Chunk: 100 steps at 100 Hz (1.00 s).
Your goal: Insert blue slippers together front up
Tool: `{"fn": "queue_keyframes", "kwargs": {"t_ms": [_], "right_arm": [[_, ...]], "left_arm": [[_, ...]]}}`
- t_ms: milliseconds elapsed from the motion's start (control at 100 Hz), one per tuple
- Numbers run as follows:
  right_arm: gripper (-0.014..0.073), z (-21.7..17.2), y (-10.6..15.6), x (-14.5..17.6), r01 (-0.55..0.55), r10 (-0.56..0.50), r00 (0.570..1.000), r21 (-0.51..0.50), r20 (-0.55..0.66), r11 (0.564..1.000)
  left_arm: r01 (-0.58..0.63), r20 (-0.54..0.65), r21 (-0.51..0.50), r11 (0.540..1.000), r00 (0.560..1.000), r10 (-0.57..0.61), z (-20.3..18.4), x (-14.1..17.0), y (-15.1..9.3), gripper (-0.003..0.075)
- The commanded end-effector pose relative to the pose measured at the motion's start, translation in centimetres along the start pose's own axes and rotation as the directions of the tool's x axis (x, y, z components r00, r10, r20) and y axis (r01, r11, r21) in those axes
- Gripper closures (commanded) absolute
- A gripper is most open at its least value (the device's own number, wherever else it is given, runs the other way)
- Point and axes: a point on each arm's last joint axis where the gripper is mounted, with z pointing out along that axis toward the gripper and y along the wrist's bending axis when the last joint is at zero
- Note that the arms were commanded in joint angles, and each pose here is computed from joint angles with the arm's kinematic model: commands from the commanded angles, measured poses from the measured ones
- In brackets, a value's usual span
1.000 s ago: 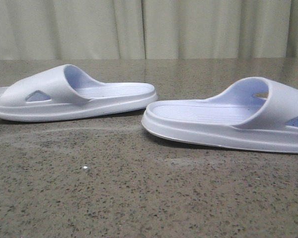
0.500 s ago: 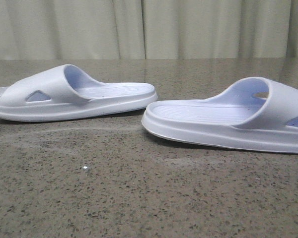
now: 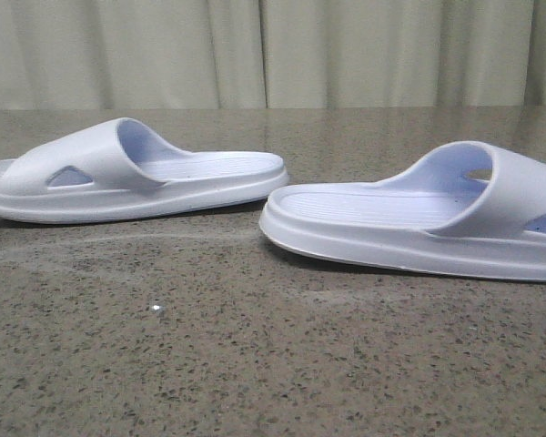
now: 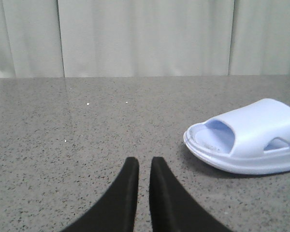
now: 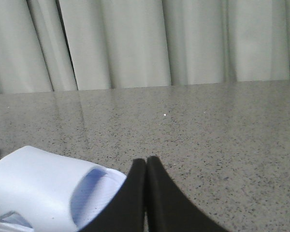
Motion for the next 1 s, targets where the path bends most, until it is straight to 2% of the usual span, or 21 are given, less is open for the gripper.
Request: {"fn": "queue_keyframes", "kwargs": {"t_ms": [0, 200, 370, 500, 630, 740, 870, 990], "right_arm": [[0.0701, -0.2, 0.0, -0.7, 0.010, -0.010, 0.995, 0.004, 0.102, 1.000], [0.0701, -0.7, 0.1, -3.5, -0.072, 0.073, 0.988, -0.009, 0.137, 0.997], [0.0701, -1.0, 0.3, -6.0, -0.074, 0.074, 0.995, -0.015, 0.072, 0.997], [0.0701, -0.5, 0.4, -7.9, -0.077, 0.078, 0.997, -0.015, 0.007, 0.997], [0.0701, 1.1, 0.6, -9.6, -0.096, 0.095, 0.992, -0.012, -0.086, 0.995], [0.0701, 2.7, 0.7, -10.5, -0.133, 0.130, 0.980, -0.010, -0.154, 0.991], [0.0701, 4.5, 0.8, -10.3, -0.170, 0.165, 0.958, 0.001, -0.234, 0.985], [0.0701, 5.5, 0.9, -9.6, -0.209, 0.203, 0.932, 0.013, -0.300, 0.978]], "left_arm": [[0.074, 0.138, 0.007, 0.997, 0.988, -0.075, -0.3, -0.9, 0.0, 0.0705], [0.228, 0.160, 0.027, 0.973, 0.960, -0.230, -0.4, -1.5, 0.1, 0.0705], [0.288, 0.139, 0.054, 0.956, 0.946, -0.293, -0.7, -3.1, -0.2, 0.0705], [0.294, 0.080, 0.058, 0.954, 0.951, -0.298, -0.5, -4.5, -0.4, 0.0705], [0.363, 0.001, 0.063, 0.930, 0.932, -0.363, 0.4, -6.5, -0.7, 0.0705], [0.381, -0.100, 0.050, 0.923, 0.922, -0.375, 1.7, -8.0, -1.0, 0.0705], [0.401, -0.185, 0.039, 0.915, 0.903, -0.387, 3.3, -9.5, -1.3, 0.0705], [0.459, -0.238, 0.022, 0.888, 0.865, -0.441, 4.6, -9.8, -1.5, 0.0704]]}}
